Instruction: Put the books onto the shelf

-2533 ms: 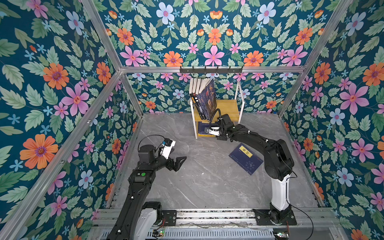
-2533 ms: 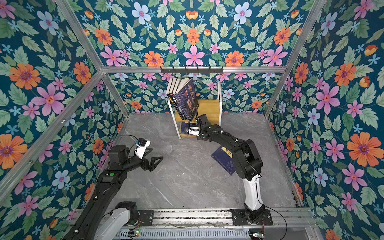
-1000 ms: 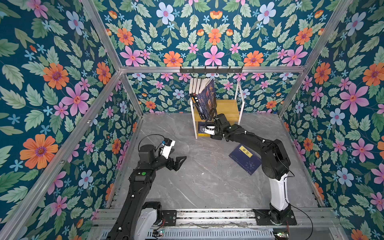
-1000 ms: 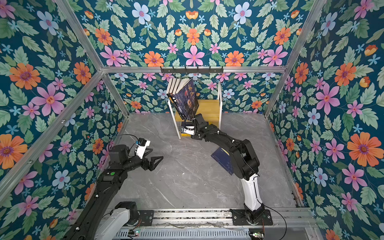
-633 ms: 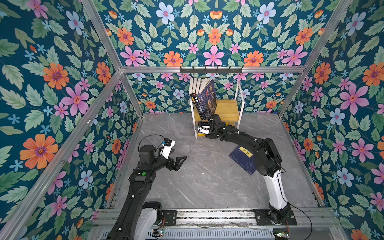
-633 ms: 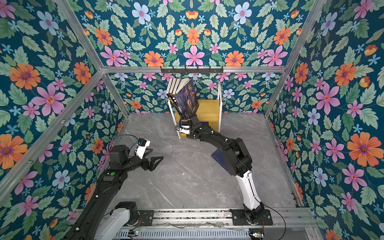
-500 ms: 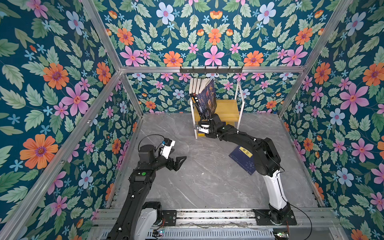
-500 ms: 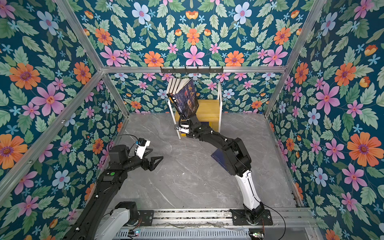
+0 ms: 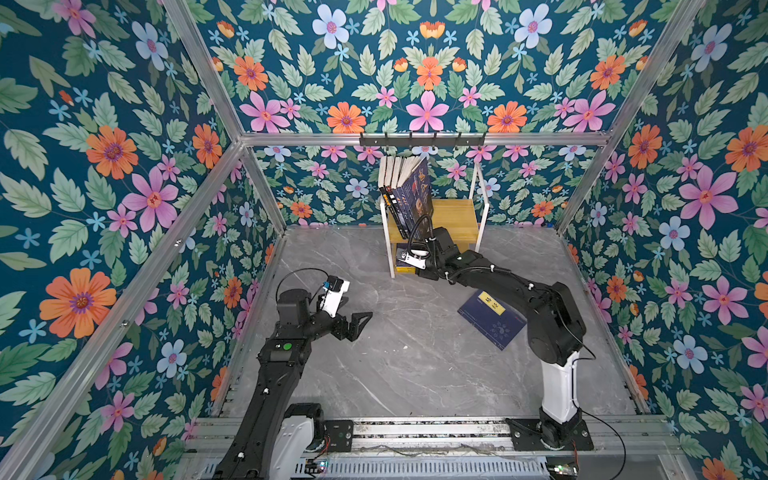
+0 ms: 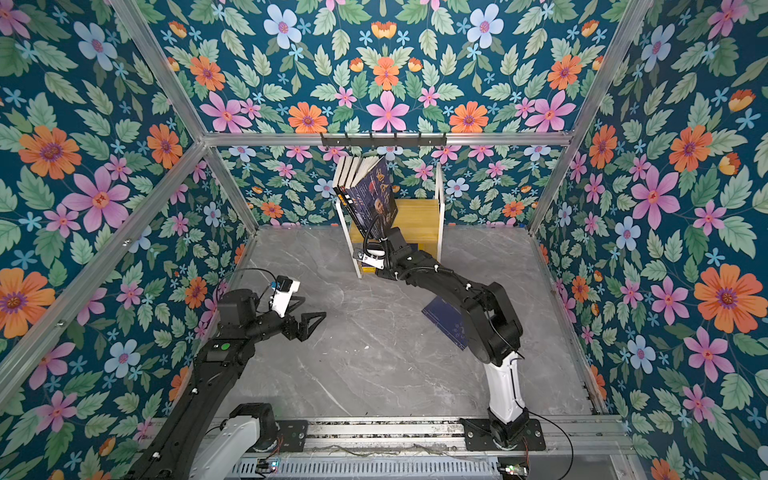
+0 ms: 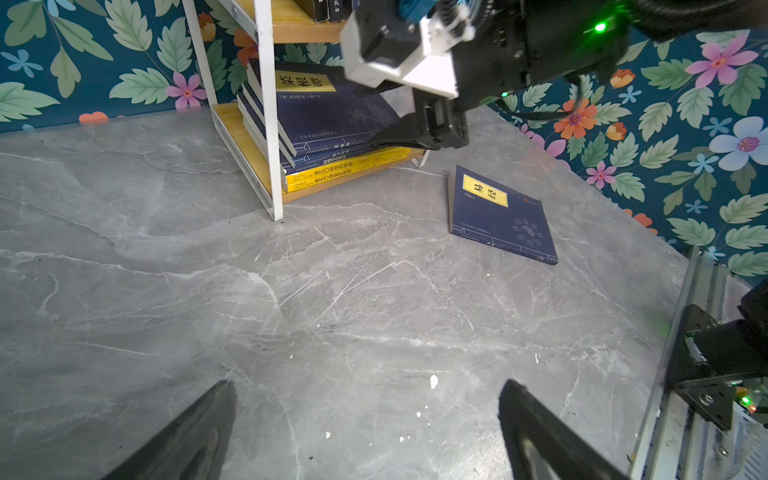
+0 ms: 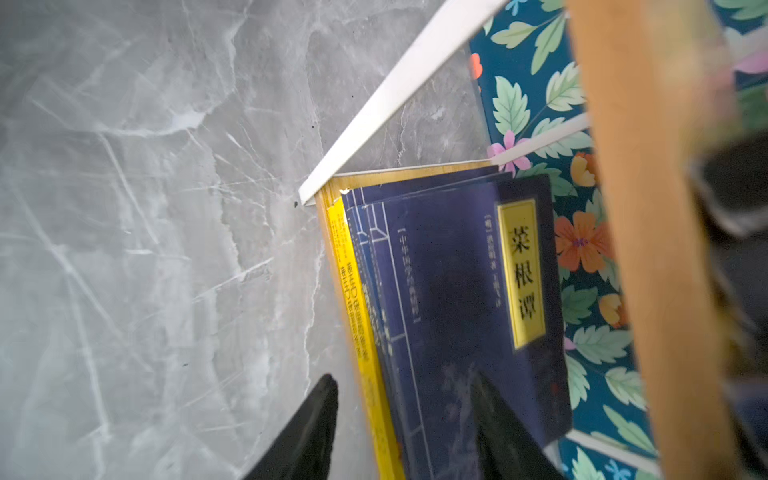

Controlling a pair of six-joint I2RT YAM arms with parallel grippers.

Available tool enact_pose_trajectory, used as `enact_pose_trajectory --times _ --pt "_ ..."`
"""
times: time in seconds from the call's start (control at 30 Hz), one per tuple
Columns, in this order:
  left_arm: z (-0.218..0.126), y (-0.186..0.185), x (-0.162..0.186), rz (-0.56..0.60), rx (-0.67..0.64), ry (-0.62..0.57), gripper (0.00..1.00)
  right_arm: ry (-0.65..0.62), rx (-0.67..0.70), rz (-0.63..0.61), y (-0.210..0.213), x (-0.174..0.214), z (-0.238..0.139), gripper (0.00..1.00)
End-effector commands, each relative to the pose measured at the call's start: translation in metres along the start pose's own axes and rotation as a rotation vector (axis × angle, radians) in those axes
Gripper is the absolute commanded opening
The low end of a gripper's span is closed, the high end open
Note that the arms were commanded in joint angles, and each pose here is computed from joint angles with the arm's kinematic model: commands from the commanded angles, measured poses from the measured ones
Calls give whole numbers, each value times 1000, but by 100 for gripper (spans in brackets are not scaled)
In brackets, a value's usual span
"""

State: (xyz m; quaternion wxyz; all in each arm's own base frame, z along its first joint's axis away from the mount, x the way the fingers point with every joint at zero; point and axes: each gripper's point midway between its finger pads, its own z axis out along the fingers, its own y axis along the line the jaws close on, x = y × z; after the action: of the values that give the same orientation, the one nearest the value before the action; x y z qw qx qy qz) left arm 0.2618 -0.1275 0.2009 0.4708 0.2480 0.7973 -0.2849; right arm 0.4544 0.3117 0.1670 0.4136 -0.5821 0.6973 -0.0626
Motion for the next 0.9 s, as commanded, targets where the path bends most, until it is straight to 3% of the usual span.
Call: enact_pose_trajectory --times 0.0,0.07,0.17,0.23,0.43,0.87 --pt "0 -1 -4 -1 7 -19 100 17 -31 220 13 15 -25 56" --pt "0 -2 -4 -9 10 -18 100 26 -39 347 17 29 -44 62" --pt "3 -1 0 -8 3 -15 100 25 -10 538 14 53 -68 84" --pt "4 -3 2 -10 12 -10 100 33 2 636 15 72 -80 88" --pt "6 0 4 -37 -11 -6 100 108 50 861 19 133 -95 90" --pt "3 5 1 -35 -50 -16 100 268 0 1320 30 237 -90 88"
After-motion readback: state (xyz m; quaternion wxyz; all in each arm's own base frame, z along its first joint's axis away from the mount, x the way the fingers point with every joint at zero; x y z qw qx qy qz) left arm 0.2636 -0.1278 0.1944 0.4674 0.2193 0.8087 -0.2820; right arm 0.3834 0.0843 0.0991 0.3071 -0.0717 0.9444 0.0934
